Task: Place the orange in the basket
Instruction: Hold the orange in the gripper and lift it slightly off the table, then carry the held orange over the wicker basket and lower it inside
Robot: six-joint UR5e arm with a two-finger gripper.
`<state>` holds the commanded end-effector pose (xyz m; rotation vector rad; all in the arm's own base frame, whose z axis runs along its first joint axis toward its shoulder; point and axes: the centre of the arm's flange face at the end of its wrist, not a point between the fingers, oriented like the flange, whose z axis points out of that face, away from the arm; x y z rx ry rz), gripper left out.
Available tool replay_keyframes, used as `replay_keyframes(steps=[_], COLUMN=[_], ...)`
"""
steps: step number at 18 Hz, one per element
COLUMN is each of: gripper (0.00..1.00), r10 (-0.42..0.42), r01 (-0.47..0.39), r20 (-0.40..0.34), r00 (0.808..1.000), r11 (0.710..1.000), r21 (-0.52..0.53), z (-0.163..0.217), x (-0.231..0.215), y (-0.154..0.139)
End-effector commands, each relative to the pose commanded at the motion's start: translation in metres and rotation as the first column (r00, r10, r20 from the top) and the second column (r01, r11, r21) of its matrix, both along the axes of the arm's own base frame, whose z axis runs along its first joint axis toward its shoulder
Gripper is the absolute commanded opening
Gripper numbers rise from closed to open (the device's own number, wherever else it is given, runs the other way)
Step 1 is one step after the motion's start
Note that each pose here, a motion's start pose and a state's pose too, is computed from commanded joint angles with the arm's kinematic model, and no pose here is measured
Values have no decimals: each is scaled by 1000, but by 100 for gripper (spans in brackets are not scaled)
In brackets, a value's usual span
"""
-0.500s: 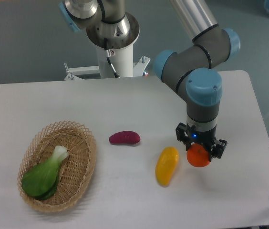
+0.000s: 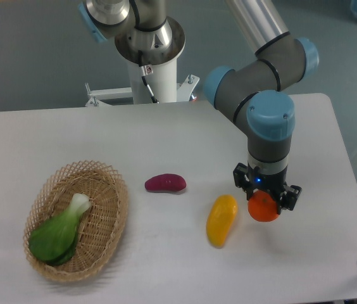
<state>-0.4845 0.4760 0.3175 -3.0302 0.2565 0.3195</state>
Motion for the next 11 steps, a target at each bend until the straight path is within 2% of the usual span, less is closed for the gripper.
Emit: replay_keyframes(steps=[8,11], gripper=[54,54], r10=[41,64], r01=[-41,-65], r20=[23,29], r00=[999,998], r11=[999,998], r21=[11,25], z=[-7,-7], x=[8,23], y=[3,18])
